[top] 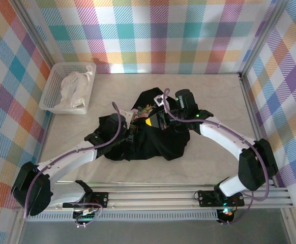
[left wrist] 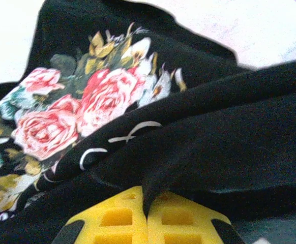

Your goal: Fold the inside-out t-shirt

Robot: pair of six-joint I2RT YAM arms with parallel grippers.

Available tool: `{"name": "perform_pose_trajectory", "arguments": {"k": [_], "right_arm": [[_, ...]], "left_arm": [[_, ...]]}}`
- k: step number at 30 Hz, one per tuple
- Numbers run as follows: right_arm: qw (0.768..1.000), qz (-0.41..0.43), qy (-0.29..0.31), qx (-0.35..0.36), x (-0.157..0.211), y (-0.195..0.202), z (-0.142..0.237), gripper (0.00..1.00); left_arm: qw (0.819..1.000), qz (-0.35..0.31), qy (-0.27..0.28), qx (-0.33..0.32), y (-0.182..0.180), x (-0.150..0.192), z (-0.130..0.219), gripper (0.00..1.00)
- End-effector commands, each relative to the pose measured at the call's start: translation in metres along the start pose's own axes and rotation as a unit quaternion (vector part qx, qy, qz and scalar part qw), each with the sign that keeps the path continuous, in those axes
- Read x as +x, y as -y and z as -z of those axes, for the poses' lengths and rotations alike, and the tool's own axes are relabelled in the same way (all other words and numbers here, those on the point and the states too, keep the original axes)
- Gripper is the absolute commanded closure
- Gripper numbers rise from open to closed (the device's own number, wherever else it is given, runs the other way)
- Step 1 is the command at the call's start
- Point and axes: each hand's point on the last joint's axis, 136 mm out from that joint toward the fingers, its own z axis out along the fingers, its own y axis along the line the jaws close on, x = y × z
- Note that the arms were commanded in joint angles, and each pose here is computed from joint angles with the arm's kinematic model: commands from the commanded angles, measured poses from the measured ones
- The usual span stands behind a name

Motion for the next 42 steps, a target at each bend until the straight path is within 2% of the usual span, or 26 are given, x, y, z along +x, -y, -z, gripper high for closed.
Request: {"name": "perform_pose_trajectory", "arguments": {"k": [1, 3, 5, 6, 7, 11, 15, 18, 22, 24, 25, 26, 27, 29, 32, 35, 37, 39, 42], "right_arm": [[0.977, 0.024, 0.012, 0.214, 0.002, 0.051, 0.038, 0.92], [0.908, 0.073, 0.007, 0.414, 0.003, 0.091, 0.067, 0.79], [0.858, 0.127, 0.01, 0.498, 0.0, 0.095, 0.079, 0.7], [0.852, 0.154, 0.02, 0.5, -0.001, 0.087, 0.076, 0.66], [0.855, 0.174, 0.027, 0.487, 0.001, 0.078, 0.07, 0.63], [0.905, 0.243, 0.051, 0.345, 0.023, 0.024, 0.034, 0.49], [0.935, 0.248, 0.062, 0.246, 0.046, -0.01, 0.012, 0.42], [0.948, 0.226, 0.062, 0.217, 0.054, -0.011, -0.006, 0.4], [0.957, 0.205, 0.068, 0.193, 0.046, -0.01, -0.034, 0.34], [0.952, 0.191, 0.073, 0.227, 0.037, 0.006, -0.043, 0.33], [0.949, 0.191, 0.068, 0.241, 0.034, 0.011, -0.045, 0.33], [0.946, 0.193, 0.061, 0.252, 0.034, 0.016, -0.047, 0.38], [0.944, 0.196, 0.057, 0.259, 0.034, 0.018, -0.045, 0.51], [0.944, 0.205, 0.046, 0.254, 0.038, 0.017, -0.039, 0.69], [0.958, 0.219, 0.015, 0.185, 0.054, -0.001, -0.028, 0.8], [0.976, 0.199, 0.024, 0.082, 0.054, -0.028, -0.016, 0.98], [0.982, 0.181, 0.046, 0.001, 0.044, -0.051, -0.011, 1.0], [0.981, 0.172, 0.063, -0.057, 0.033, -0.07, -0.008, 1.0], [0.981, 0.152, 0.082, -0.09, 0.017, -0.078, -0.005, 1.0]], "left_arm": [[0.985, 0.076, 0.025, 0.153, 0.039, -0.046, 0.025, 1.0], [0.957, 0.16, 0.001, 0.242, 0.054, -0.053, 0.04, 1.0], [0.935, 0.209, -0.004, 0.286, 0.06, -0.06, 0.053, 1.0], [0.931, 0.222, -0.004, 0.29, 0.061, -0.062, 0.059, 1.0], [0.931, 0.226, -0.003, 0.287, 0.06, -0.063, 0.063, 1.0], [0.931, 0.227, 0.001, 0.285, 0.061, -0.067, 0.08, 1.0], [0.934, 0.224, 0.002, 0.278, 0.061, -0.069, 0.085, 1.0], [0.934, 0.222, 0.003, 0.281, 0.062, -0.07, 0.087, 1.0], [0.935, 0.223, 0.003, 0.277, 0.06, -0.069, 0.087, 1.0], [0.936, 0.224, 0.003, 0.27, 0.059, -0.068, 0.087, 1.0], [0.938, 0.223, 0.006, 0.264, 0.057, -0.067, 0.088, 1.0], [0.942, 0.224, 0.009, 0.251, 0.053, -0.067, 0.088, 1.0], [0.947, 0.224, 0.015, 0.232, 0.047, -0.067, 0.088, 1.0], [0.957, 0.224, 0.029, 0.184, 0.031, -0.067, 0.088, 1.0], [0.97, 0.217, 0.064, 0.085, -0.003, -0.069, 0.09, 1.0], [0.975, 0.202, 0.088, 0.018, -0.028, -0.07, 0.087, 1.0], [0.977, 0.19, 0.092, -0.018, -0.04, -0.071, 0.082, 1.0], [0.978, 0.186, 0.07, -0.061, -0.054, -0.059, 0.075, 0.97], [0.979, 0.157, 0.054, -0.117, -0.063, -0.052, 0.076, 0.75]]}}
